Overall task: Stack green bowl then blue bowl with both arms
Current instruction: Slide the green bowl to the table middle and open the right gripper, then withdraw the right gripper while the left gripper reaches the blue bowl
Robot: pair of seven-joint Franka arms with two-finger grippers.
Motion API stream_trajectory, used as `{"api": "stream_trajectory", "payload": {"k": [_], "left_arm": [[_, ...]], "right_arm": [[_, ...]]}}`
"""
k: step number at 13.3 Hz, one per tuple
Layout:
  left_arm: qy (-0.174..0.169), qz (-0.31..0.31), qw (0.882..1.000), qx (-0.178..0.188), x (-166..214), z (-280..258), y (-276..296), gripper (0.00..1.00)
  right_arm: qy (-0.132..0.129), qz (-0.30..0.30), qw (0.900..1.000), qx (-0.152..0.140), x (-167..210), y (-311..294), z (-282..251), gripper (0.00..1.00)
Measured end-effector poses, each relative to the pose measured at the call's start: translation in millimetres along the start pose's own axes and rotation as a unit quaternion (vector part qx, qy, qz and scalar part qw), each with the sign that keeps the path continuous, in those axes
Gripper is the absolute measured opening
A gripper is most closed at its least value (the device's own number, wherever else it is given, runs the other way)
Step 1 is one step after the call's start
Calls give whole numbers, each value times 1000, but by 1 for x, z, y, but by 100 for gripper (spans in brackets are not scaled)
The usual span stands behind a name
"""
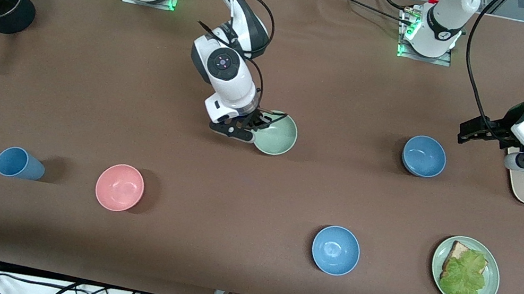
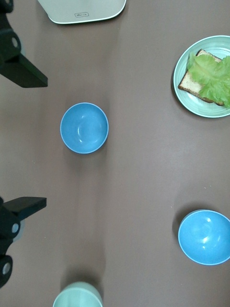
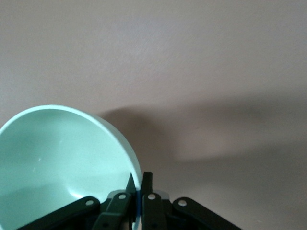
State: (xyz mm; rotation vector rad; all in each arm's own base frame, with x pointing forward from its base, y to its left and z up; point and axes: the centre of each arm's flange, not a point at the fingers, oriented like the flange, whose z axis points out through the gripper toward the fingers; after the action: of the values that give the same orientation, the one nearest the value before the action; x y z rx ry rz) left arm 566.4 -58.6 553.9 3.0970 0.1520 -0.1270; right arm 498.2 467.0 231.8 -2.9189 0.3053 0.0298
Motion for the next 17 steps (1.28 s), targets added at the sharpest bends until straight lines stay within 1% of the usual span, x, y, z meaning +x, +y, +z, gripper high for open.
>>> {"api": "stream_trajectory", "payload": {"k": [3, 4, 5, 7, 8, 9, 10, 11, 12, 13, 15, 17], "left_arm": [[0, 0, 1000, 0, 0, 0, 0, 100], [0, -1, 1000, 0, 0, 0, -1, 100], [0, -1, 1000, 0, 0, 0, -1, 100], [0, -1, 1000, 0, 0, 0, -1, 100], [0, -1, 1000, 0, 0, 0, -1, 100], [0, -1, 1000, 0, 0, 0, -1, 100], [0, -1, 1000, 0, 0, 0, -1, 100], [-1, -1, 1000, 0, 0, 1, -1, 100], [-5, -1, 1000, 1, 1, 3, -1, 100], [-10, -2, 1000, 2, 4, 9, -2, 100], [-27, -12, 1000, 4, 13, 27, -16, 100], [-45, -13, 999, 14, 27, 57, -38, 100]], "right_arm": [[6, 1, 1000, 9, -4, -3, 16, 5], [7, 1, 1000, 10, -3, -2, 18, 12], [8, 2, 1000, 10, -3, -2, 18, 21], [11, 0, 1000, 11, -1, -3, 16, 43], [15, 0, 1000, 10, 3, -3, 13, 52], [18, 2, 1000, 4, 10, -1, 5, 64], [19, 6, 1000, -10, 21, 3, -10, 75], [25, 13, 999, -25, 38, 10, -35, 84], [31, 18, 999, -40, 57, 22, -68, 96], [36, 20, 998, -55, 74, 37, -101, 100], [45, 28, 995, -81, 107, 81, -165, 100], [48, 15, 994, -95, 133, 126, -213, 100]]}}
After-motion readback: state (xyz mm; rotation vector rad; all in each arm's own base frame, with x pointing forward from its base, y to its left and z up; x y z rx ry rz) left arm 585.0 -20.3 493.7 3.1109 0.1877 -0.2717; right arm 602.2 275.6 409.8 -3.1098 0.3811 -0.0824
